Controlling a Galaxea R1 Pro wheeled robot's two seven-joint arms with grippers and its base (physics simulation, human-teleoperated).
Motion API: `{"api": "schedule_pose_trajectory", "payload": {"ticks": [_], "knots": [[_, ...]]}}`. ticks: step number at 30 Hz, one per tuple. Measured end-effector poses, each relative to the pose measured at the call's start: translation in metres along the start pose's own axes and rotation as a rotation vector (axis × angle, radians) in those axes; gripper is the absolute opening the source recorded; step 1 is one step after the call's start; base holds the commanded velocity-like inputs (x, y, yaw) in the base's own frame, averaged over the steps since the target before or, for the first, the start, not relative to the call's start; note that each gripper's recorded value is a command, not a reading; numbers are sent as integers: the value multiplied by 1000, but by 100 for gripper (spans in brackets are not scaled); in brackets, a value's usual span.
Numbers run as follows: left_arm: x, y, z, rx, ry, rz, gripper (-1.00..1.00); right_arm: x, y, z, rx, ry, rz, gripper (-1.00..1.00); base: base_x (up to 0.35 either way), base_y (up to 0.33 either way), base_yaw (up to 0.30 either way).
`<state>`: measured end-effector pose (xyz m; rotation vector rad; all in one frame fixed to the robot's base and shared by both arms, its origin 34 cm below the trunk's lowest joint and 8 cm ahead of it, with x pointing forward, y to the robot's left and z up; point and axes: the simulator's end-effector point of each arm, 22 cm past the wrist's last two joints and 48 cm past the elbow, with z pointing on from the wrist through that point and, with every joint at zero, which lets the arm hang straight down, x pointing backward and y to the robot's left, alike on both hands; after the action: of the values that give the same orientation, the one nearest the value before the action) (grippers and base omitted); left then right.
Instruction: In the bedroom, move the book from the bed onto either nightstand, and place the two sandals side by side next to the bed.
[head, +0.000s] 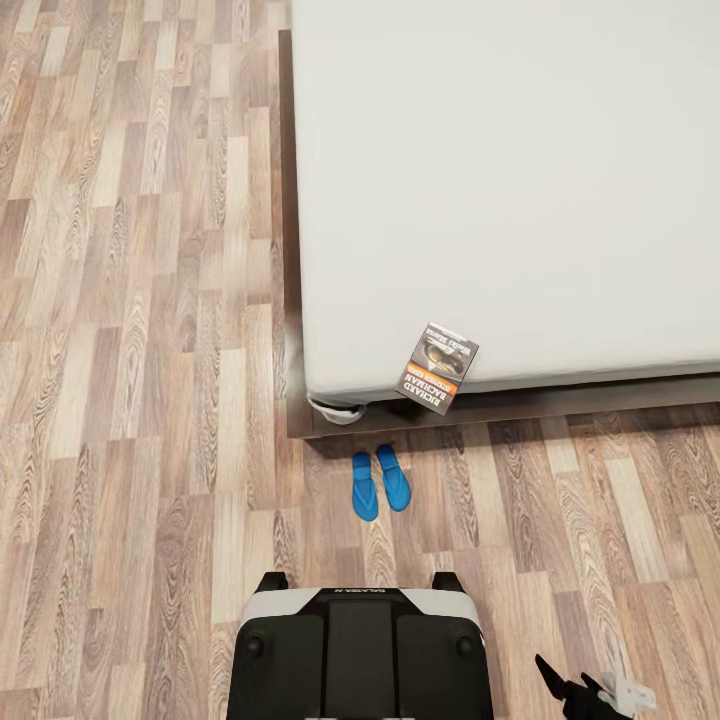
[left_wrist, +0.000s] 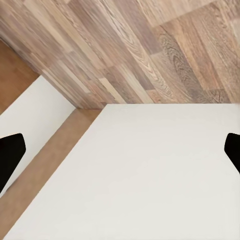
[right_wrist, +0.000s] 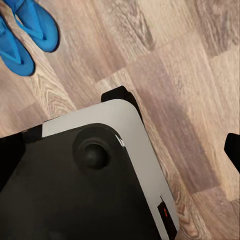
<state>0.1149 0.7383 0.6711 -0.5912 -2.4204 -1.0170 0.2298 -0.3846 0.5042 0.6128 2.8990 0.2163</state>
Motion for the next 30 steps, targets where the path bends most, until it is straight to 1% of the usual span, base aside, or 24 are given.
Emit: {"api": "schedule_pose_trajectory", "payload": {"ticks": [1,5,7,8,11,16,21,30], "knots": [[0,0,0,0,0,0,100,0,0,0,-1,0,0,100,0,0,0],[1,-6,-1,9,2,2,100,-24,26,8,-106,-38,-19,100,0,0,0],[2,-10,-2,15,5,2,100,-31,36,10,-141,-51,-22,100,0,0,0],[2,-10,-2,15,5,2,100,-31,36,10,-142,-51,-23,100,0,0,0],[4,-16,-4,23,17,4,100,-37,46,12,-174,-64,-25,100,0,0,0],[8,-21,-5,29,33,8,100,-43,50,13,-191,-73,-26,100,0,0,0],[10,-24,-5,32,41,10,100,-52,50,15,-195,-83,-29,100,0,0,0],[11,-24,-6,33,45,10,100,-62,53,18,-205,-101,-25,100,0,0,0]]}}
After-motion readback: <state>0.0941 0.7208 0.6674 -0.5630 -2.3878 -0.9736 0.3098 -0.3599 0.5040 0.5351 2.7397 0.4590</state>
